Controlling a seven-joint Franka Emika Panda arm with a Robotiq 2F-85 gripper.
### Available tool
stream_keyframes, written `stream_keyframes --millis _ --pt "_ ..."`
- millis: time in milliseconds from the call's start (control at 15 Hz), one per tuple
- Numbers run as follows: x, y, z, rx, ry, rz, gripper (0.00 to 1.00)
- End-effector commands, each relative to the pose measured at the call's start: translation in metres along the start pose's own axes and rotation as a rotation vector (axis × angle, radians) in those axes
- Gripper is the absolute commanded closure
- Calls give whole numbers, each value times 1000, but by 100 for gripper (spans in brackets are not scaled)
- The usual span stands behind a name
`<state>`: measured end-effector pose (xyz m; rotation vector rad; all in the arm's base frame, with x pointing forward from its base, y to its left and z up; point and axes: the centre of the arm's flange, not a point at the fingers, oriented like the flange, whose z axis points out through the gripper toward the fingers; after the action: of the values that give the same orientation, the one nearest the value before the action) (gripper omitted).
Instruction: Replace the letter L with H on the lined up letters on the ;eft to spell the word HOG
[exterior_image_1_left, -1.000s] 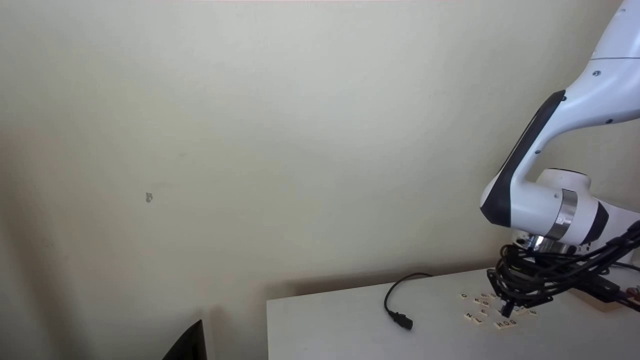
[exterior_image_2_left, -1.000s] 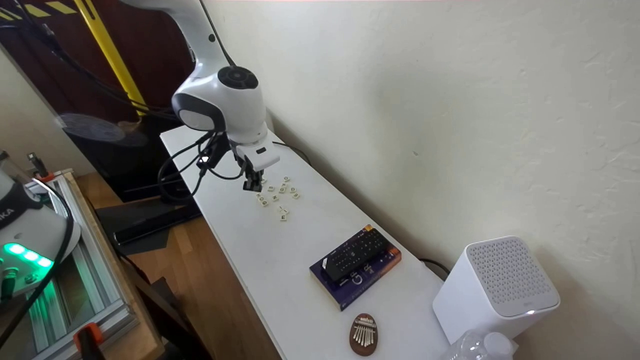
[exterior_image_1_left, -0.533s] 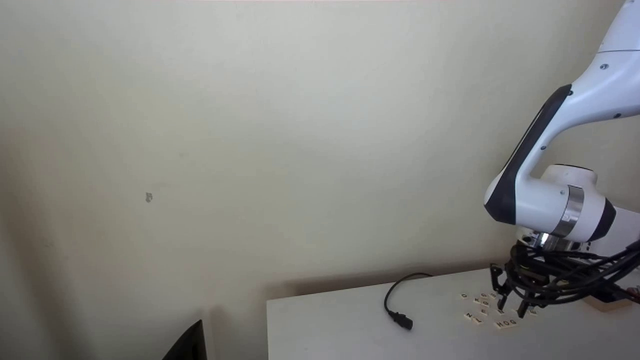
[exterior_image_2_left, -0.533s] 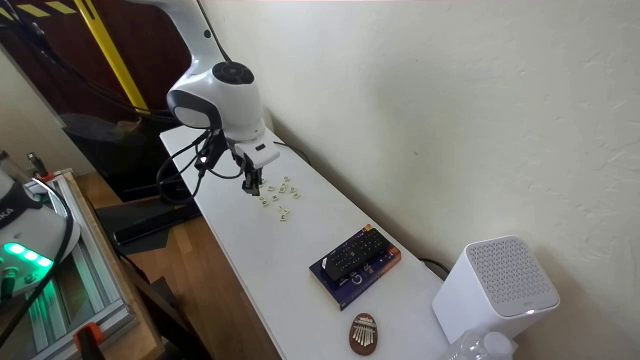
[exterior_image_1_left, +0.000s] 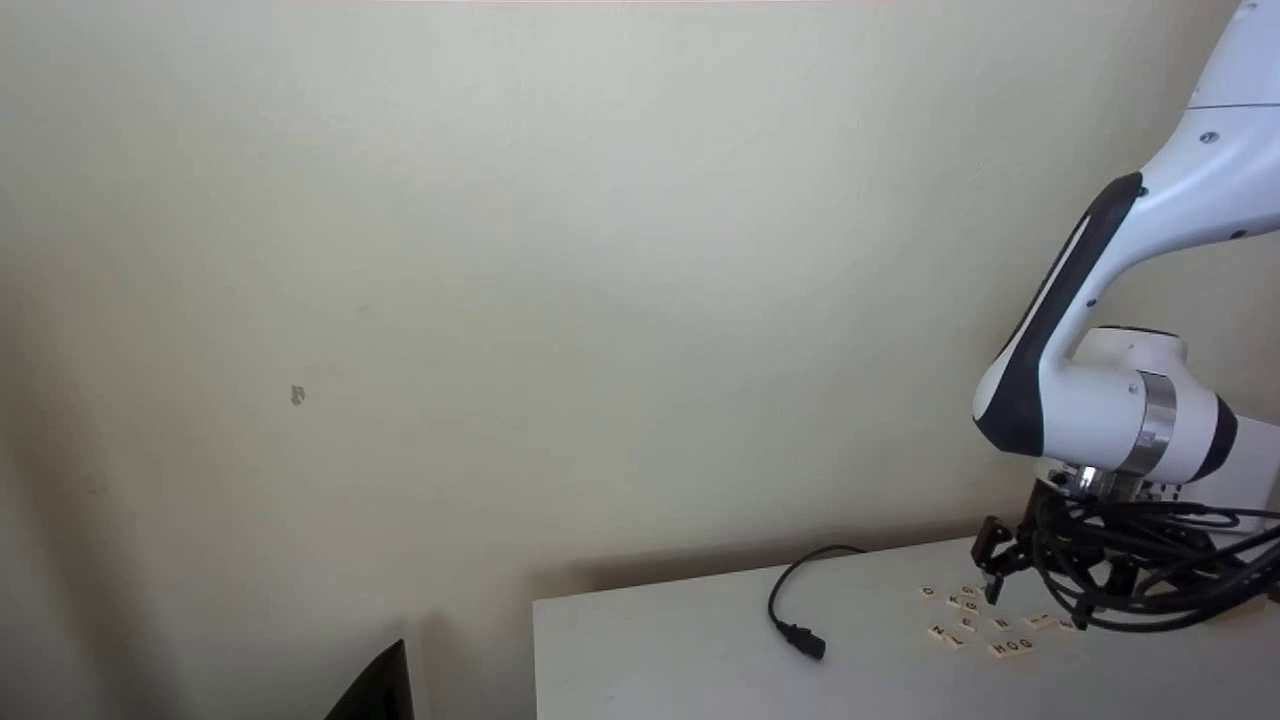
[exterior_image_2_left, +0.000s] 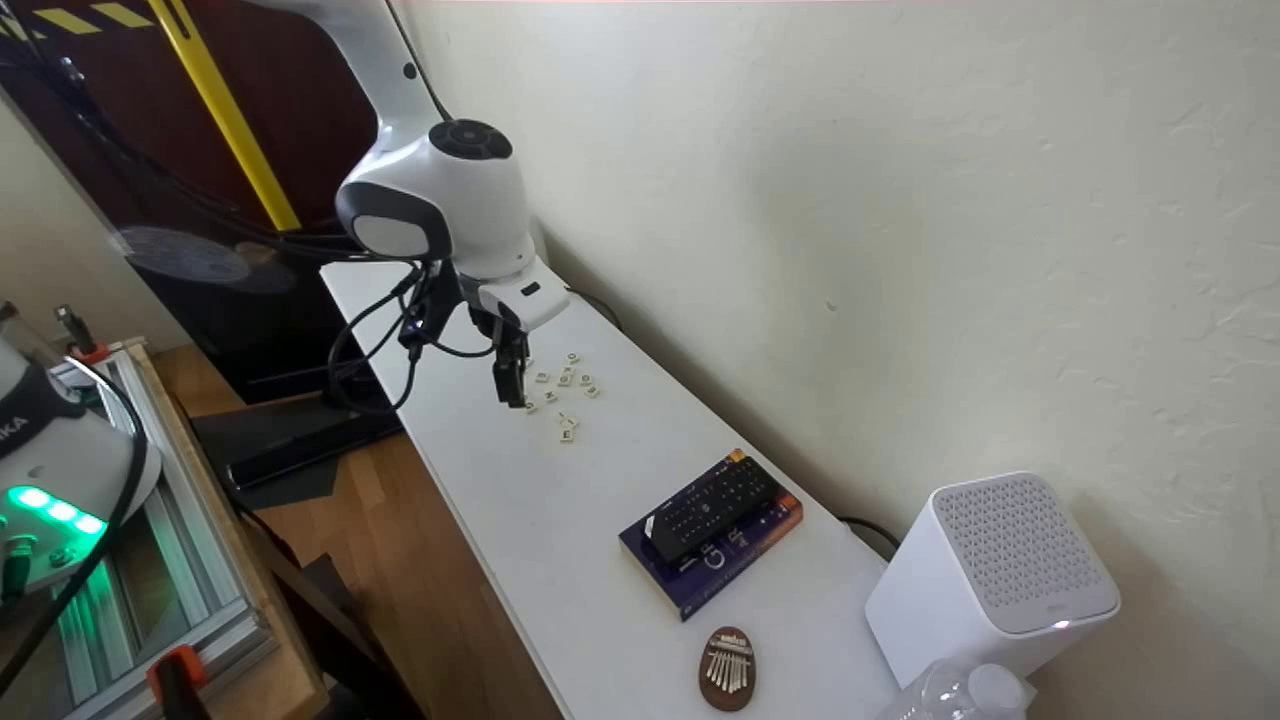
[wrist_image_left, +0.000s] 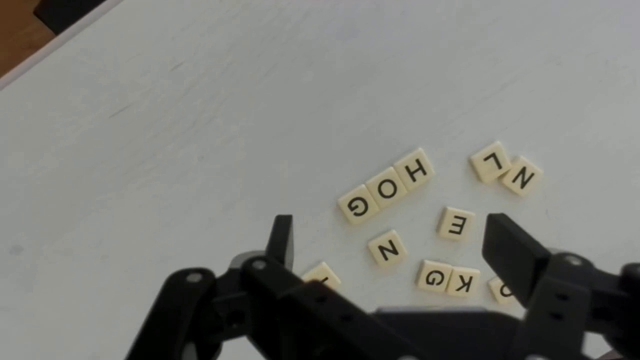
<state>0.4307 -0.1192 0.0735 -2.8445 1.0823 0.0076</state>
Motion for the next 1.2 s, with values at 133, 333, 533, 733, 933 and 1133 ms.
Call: stream_keyframes --millis 133,333,533,733,933,1133 --pt "-8 -4 -15 -72 0 -161 0" --pt "-13 -8 -17 -107 -1 -255 0" --pt "-15 -9 -19 -129 0 -322 0" --pt "-17 -10 -22 -143 9 -361 0" --pt "-18 -11 -24 -150 12 -385 0" --pt "-20 -12 -28 -150 14 -399 0"
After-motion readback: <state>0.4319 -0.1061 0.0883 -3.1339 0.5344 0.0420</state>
